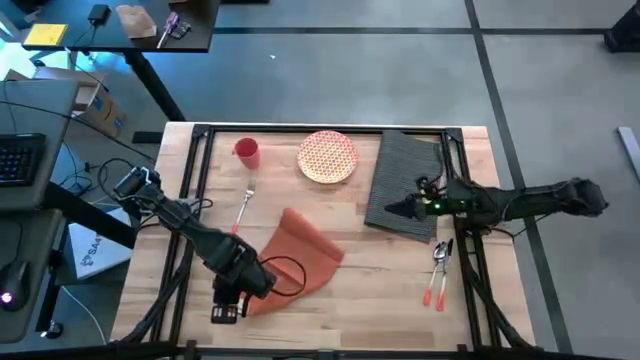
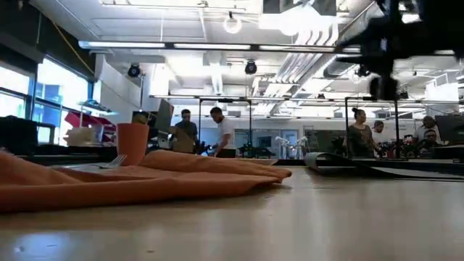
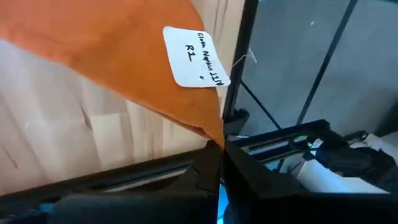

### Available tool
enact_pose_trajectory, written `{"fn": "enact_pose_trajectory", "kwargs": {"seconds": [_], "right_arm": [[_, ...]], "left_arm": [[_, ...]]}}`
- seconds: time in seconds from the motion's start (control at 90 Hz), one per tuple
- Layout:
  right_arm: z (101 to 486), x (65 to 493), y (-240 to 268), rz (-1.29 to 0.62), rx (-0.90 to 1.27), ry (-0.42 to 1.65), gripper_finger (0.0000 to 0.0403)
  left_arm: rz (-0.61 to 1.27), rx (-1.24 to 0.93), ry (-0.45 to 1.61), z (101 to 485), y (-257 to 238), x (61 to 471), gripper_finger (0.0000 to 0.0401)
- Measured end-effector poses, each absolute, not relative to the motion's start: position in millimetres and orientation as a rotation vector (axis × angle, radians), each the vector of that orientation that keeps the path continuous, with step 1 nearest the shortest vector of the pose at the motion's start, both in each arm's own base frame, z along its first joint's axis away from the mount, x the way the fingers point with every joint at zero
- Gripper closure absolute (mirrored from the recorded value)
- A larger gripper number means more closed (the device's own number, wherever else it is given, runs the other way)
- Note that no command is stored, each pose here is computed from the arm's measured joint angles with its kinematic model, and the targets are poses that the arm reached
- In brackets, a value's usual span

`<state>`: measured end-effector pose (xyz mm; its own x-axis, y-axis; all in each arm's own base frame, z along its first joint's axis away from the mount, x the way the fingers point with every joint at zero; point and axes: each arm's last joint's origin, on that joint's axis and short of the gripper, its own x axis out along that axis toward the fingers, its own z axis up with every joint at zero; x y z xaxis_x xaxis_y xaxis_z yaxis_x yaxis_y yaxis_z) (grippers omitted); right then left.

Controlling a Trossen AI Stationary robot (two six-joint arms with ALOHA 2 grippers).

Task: Set table place
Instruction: Fold the orange table napkin

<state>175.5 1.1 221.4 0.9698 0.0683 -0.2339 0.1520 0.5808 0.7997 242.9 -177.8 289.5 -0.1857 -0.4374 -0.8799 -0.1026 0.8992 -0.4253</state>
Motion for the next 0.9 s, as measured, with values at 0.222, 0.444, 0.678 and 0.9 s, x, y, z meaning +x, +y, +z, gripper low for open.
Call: {"fn": "enact_pose_trajectory", "kwargs": {"seconds": [0.222, 0.444, 0.678, 0.9], "right_arm": [[237, 266, 3, -0.014, 0.726, 0.545, 0.0285], [197, 370, 1, -0.031, 0.54, 0.741, 0.0272], [170, 455, -16, -0.077, 0.414, 0.804, 0.0272], [145, 497, -27, -0.159, 0.336, 0.919, 0.0272]], "left_arm": [[-0.164, -0.444, 1.621, 325, -154, 236, 0.0401], [-0.095, -0.493, 1.554, 341, -144, 224, 0.0401], [-0.04, -0.485, 1.527, 337, -145, 230, 0.0401], [-0.041, -0.51, 1.486, 337, -151, 233, 0.0401]]}}
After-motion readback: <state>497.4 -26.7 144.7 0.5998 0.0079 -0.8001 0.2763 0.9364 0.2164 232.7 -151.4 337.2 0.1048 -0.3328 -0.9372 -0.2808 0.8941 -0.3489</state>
